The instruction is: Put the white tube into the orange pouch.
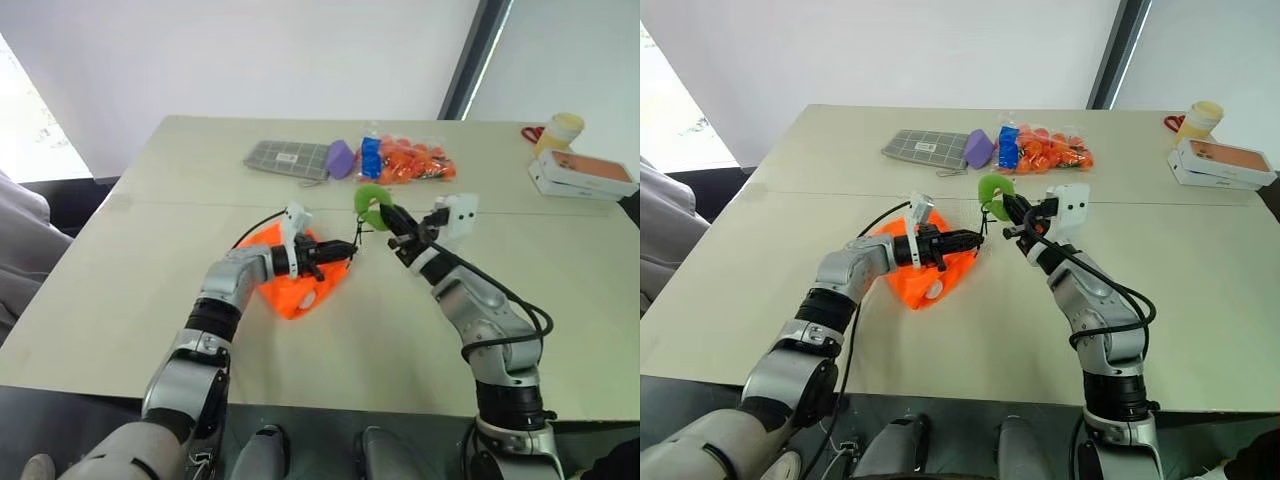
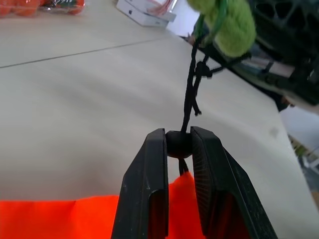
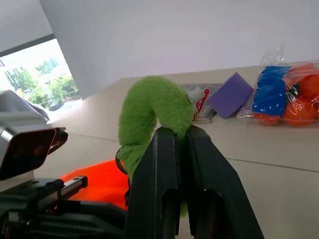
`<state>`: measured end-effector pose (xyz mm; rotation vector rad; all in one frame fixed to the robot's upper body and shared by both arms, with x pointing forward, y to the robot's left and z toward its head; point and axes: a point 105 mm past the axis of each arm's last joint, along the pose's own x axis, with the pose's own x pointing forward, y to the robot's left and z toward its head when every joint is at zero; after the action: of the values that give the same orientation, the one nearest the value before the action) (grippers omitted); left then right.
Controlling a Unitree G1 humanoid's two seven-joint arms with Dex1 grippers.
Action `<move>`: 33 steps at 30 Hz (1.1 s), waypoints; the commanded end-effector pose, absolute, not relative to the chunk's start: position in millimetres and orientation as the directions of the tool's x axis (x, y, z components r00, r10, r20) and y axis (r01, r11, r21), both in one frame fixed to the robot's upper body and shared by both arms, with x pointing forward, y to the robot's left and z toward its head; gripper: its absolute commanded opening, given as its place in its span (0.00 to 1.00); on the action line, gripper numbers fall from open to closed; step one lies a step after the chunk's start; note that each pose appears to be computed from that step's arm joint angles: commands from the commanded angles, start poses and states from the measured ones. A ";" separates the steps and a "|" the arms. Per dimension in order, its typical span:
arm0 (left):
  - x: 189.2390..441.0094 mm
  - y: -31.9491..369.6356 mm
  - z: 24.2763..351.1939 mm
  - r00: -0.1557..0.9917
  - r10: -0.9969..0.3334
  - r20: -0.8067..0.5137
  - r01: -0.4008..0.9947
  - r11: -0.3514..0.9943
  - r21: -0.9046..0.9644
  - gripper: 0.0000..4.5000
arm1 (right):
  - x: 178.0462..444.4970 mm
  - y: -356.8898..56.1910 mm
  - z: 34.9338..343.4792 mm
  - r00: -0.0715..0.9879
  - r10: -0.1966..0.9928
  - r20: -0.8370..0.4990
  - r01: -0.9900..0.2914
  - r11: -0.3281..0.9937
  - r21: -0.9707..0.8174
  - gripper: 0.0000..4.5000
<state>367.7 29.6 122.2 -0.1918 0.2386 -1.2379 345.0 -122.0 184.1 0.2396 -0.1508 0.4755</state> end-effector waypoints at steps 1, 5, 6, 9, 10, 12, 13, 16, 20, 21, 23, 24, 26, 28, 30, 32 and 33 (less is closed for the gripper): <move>359.2 35.9 121.3 0.265 -0.955 -0.134 0.943 0.286 -0.169 0.04 | 347.7 -133.7 210.8 0.883 0.367 0.293 -0.422 0.893 0.154 0.00; 347.5 47.6 111.1 0.225 -0.952 -0.206 0.954 0.258 -0.154 0.04 | 359.2 -157.5 208.9 0.928 0.254 0.272 -0.297 0.946 0.130 0.00; 343.4 51.9 107.2 0.212 -0.949 -0.234 0.957 0.250 -0.147 0.04 | 362.9 -165.6 205.6 0.942 0.217 0.255 -0.255 0.959 0.124 0.00; 334.4 62.6 97.6 0.189 -0.934 -0.302 0.963 0.237 -0.131 0.04 | 370.8 -181.9 194.6 0.969 0.141 0.201 -0.164 0.981 0.103 0.00; 332.2 65.8 95.4 0.185 -0.929 -0.319 0.964 0.235 -0.127 0.04 | 372.5 -185.8 192.1 0.974 0.121 0.190 -0.141 0.985 0.100 0.00; 328.5 74.1 90.0 0.180 -0.914 -0.364 0.966 0.234 -0.111 0.04 | 376.2 -195.5 186.2 0.985 0.066 0.162 -0.081 0.993 0.088 0.00; 327.3 76.3 88.6 0.179 -0.909 -0.377 0.967 0.234 -0.105 0.04 | 377.1 -198.1 184.7 0.986 0.051 0.156 -0.065 0.994 0.085 0.00; 326.1 80.4 87.0 0.185 -0.901 -0.391 0.966 0.240 -0.095 0.04 | 378.4 -200.4 180.9 0.989 0.034 0.141 -0.046 0.995 0.086 0.00; 328.7 77.5 95.6 0.213 -0.921 -0.325 0.960 0.259 -0.107 0.04 | 376.9 -187.0 177.0 0.987 0.110 0.121 -0.119 0.990 0.075 0.00; 329.5 76.4 99.0 0.218 -0.929 -0.300 0.956 0.265 -0.126 0.15 | 375.9 -183.5 176.2 0.984 0.133 0.117 -0.141 0.988 0.068 0.00; 327.3 74.1 107.2 0.209 -0.946 -0.248 0.953 0.254 -0.164 0.37 | 373.3 -177.0 173.0 0.979 0.177 0.098 -0.185 0.979 0.080 0.17; 327.8 73.6 111.2 0.220 -0.949 -0.227 0.951 0.260 -0.168 0.48 | 372.1 -175.1 172.2 0.977 0.193 0.092 -0.201 0.976 0.085 0.25; 331.9 75.3 118.4 0.271 -0.943 -0.193 0.938 0.304 -0.165 0.72 | 369.7 -174.1 170.6 0.975 0.208 0.082 -0.214 0.974 0.076 0.47; 331.5 82.8 128.2 0.314 -0.938 -0.148 0.926 0.337 -0.170 0.95 | 366.3 -176.5 166.4 0.974 0.217 0.062 -0.220 0.974 0.060 0.71; 330.6 97.5 136.6 0.379 -0.919 -0.108 0.904 0.393 -0.171 0.95 | 361.0 -182.3 162.6 0.974 0.223 0.052 -0.225 0.974 0.038 0.82; 332.1 114.9 141.2 0.464 -0.881 -0.091 0.869 0.473 -0.147 0.95 | 355.1 -189.5 160.7 0.972 0.230 0.053 -0.231 0.973 0.023 0.82; 334.3 127.9 144.0 0.526 -0.847 -0.080 0.838 0.532 -0.123 0.95 | 352.1 -196.0 158.6 0.973 0.225 0.050 -0.226 0.974 0.010 0.82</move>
<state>330.7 112.0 125.3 -0.0925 0.2233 -1.0862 357.2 -192.0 139.1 0.0329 0.0305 0.2140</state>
